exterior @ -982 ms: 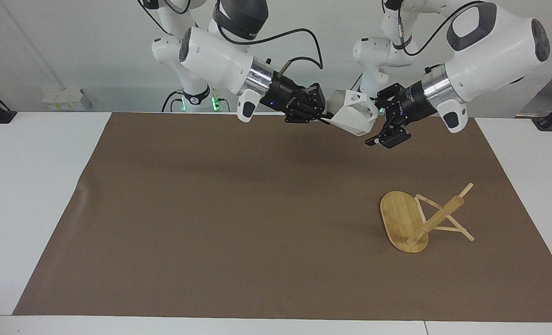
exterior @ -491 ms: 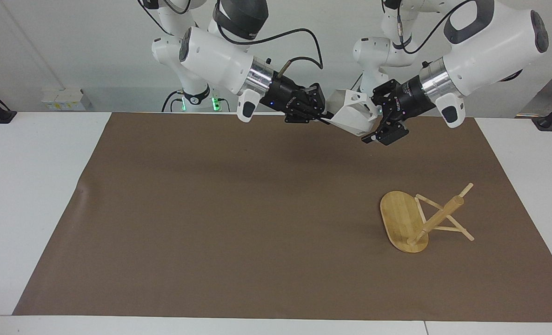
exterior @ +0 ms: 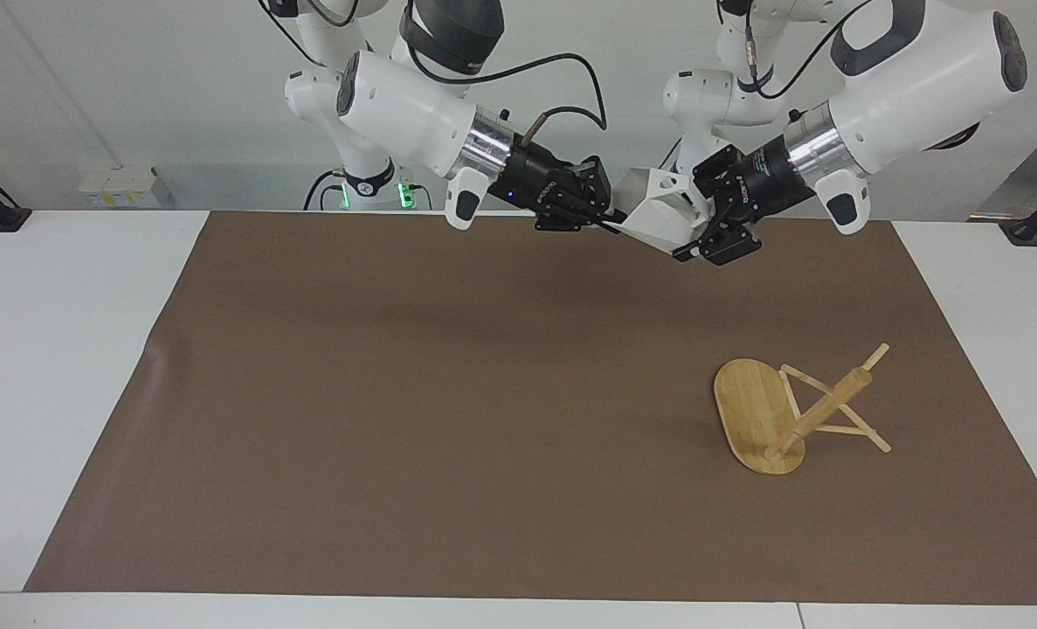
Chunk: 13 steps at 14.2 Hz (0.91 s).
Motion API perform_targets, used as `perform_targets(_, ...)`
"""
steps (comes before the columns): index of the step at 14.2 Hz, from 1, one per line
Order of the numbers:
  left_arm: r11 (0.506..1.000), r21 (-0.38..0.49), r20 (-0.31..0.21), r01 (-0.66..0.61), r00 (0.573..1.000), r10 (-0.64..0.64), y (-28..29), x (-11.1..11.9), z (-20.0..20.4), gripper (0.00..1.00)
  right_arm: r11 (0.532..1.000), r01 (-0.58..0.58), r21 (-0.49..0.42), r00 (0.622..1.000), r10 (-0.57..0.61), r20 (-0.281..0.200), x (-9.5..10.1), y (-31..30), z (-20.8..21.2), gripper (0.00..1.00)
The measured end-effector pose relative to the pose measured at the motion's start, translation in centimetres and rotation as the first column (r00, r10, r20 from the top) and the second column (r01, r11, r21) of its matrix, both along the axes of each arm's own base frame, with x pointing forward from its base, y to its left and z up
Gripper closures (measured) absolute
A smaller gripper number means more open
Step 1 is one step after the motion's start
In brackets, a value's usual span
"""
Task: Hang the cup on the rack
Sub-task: 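Grasp the cup with the left gripper while the right gripper holds it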
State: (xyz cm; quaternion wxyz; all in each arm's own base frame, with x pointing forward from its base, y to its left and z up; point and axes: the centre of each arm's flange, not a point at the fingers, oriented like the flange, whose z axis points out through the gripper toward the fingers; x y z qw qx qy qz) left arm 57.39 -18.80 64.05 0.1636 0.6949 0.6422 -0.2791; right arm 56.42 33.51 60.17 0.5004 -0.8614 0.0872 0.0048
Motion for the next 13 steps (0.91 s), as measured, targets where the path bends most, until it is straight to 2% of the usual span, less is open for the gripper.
perform_targets(10,1.0,-0.005,0.017,-0.009,1.0,0.009,0.28,-0.29,0.81,0.31,1.0,-0.003,0.006,1.0,0.003,0.012,-0.03,0.1,0.64,0.94)
perform_targets(12,1.0,-0.006,0.027,-0.022,0.999,0.022,0.65,-0.07,0.93,0.31,1.0,-0.002,0.006,1.0,0.002,0.012,0.0,0.06,0.63,0.91)
perform_targets(13,1.0,-0.007,0.03,-0.029,0.999,0.029,0.92,0.03,0.99,0.31,1.0,-0.002,0.005,1.0,0.001,0.011,0.01,0.04,0.59,0.83)
